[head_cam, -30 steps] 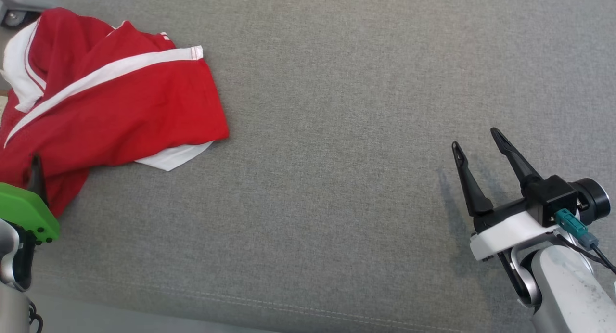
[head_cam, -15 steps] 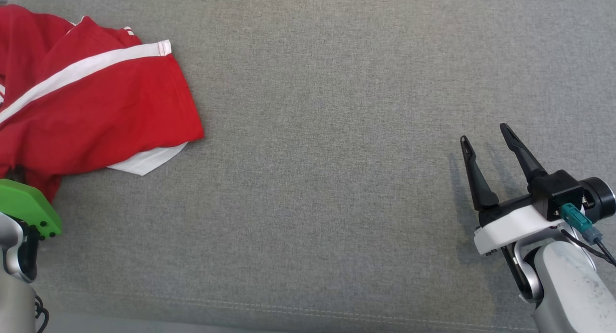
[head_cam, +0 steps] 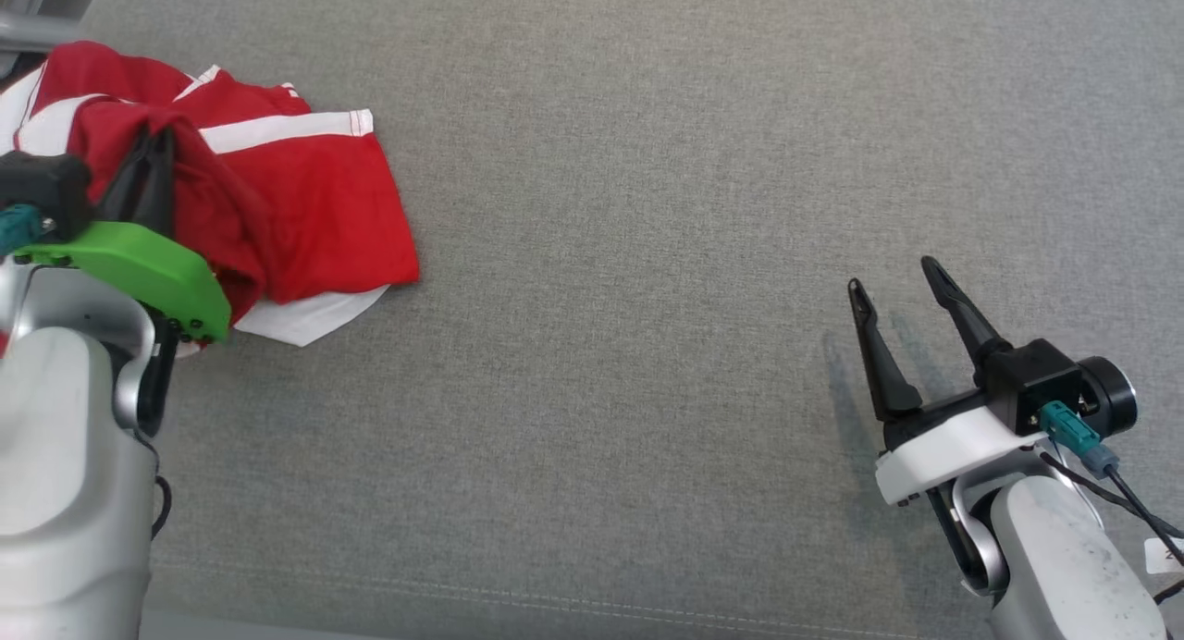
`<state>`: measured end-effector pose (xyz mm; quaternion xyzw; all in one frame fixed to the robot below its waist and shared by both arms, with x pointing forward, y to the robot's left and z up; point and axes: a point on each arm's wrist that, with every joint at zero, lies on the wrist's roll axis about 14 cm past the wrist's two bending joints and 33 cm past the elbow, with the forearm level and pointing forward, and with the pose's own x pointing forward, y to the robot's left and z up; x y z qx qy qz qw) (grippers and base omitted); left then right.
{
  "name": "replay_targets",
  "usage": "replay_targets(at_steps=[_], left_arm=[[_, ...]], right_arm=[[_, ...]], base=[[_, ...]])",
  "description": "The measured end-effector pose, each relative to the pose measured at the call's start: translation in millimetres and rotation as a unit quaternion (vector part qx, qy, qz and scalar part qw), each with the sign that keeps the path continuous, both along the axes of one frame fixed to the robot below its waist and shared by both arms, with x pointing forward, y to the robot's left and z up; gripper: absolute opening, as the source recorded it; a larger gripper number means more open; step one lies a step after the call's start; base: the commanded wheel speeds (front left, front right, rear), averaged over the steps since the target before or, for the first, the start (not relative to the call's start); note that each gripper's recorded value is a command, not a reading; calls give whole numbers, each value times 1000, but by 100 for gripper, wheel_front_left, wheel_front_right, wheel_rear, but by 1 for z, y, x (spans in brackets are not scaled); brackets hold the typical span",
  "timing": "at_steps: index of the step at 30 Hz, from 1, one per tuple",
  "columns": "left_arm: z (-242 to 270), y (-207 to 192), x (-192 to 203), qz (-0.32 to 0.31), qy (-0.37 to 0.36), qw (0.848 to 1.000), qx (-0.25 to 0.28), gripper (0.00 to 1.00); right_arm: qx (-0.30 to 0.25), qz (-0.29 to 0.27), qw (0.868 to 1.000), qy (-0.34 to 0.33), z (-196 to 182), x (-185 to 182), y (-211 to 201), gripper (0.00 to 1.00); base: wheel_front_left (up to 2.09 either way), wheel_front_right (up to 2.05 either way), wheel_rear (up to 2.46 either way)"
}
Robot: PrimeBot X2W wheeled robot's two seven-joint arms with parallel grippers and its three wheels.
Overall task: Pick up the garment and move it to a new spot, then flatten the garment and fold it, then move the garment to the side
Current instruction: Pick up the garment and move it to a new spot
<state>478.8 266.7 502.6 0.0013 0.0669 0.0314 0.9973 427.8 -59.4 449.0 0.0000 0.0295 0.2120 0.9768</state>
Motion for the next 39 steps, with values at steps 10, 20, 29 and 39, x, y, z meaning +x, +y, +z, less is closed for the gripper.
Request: replay_targets(at_steps=[10, 20, 29, 39], left_arm=[[44, -137, 20, -183, -61, 981, 10, 0], [88, -318, -7, -400, -102, 911, 11, 0], [28, -405, -77, -549, -16, 835, 32, 0], [-65, -383, -105, -554, 120, 823, 32, 0]], right_arm=[[16, -35, 999, -12, 17, -10, -13, 100], [13, -164, 986, -24, 30, -27, -84, 100], [12, -249, 968, -11, 28, -62, -129, 100], [4, -270, 963, 4, 22, -86, -148, 100]], base=[[0, 0, 0], [0, 0, 0], [0, 0, 0], [0, 0, 0]])
